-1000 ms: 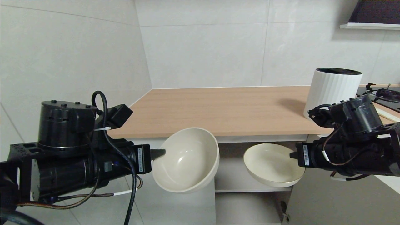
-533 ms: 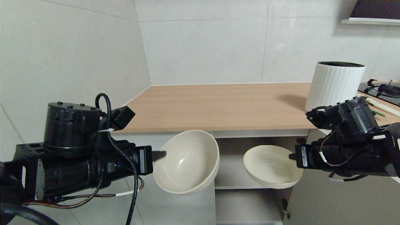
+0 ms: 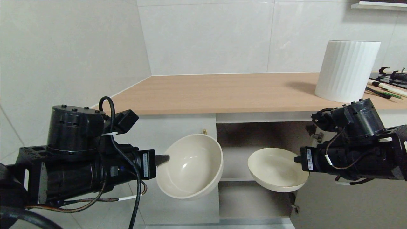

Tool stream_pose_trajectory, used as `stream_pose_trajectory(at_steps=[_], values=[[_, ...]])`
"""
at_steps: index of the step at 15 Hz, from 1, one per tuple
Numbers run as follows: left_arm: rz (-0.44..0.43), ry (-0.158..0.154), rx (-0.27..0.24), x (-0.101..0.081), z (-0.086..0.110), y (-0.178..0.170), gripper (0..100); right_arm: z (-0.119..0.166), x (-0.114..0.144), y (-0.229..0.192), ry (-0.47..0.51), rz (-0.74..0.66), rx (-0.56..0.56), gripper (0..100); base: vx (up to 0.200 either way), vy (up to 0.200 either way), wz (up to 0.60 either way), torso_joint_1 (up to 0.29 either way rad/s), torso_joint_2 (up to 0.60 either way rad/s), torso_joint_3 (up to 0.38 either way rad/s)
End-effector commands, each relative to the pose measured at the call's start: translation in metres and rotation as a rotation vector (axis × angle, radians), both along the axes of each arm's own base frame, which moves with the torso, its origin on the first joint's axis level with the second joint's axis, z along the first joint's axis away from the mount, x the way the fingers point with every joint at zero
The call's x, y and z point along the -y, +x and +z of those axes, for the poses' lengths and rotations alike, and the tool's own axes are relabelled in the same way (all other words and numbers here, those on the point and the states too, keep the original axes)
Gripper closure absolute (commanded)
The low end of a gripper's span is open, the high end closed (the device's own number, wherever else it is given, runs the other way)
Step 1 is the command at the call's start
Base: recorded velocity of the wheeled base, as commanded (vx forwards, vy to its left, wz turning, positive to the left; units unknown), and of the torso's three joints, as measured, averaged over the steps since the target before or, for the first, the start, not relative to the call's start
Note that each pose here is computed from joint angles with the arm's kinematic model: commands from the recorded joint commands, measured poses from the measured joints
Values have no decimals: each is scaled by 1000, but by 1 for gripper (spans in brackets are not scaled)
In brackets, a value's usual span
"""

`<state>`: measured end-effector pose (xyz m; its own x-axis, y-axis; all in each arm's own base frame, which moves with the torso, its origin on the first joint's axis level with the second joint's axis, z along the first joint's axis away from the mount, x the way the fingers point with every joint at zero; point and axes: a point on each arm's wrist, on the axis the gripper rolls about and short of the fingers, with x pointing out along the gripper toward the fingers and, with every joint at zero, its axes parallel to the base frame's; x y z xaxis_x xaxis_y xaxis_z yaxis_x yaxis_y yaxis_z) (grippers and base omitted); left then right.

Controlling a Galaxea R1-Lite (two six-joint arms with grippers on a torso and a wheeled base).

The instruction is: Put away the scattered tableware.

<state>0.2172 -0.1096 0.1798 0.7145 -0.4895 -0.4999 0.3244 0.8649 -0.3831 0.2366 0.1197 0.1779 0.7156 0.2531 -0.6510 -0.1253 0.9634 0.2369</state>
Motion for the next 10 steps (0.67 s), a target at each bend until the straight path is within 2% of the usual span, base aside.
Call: stream_pose_trajectory(at_steps=[1,4,8,10], values=[[0,1,-2,0,-1,0,100,0,0,0,0,2,0,100,0,0,0,-124,456,320],[0,1,-2,0,-1,0,100,0,0,0,-1,2,-1,100,0,0,0,-66,281,209],[-2,8,-16,2,-4,2,100,-2,-1,2,-6,0,-4,100,0,0,0,-10,37,21],[-10,16,-33,5,-9,4,100,-15,-9,14,-14,7,-15,100,0,0,0,0,0,0]])
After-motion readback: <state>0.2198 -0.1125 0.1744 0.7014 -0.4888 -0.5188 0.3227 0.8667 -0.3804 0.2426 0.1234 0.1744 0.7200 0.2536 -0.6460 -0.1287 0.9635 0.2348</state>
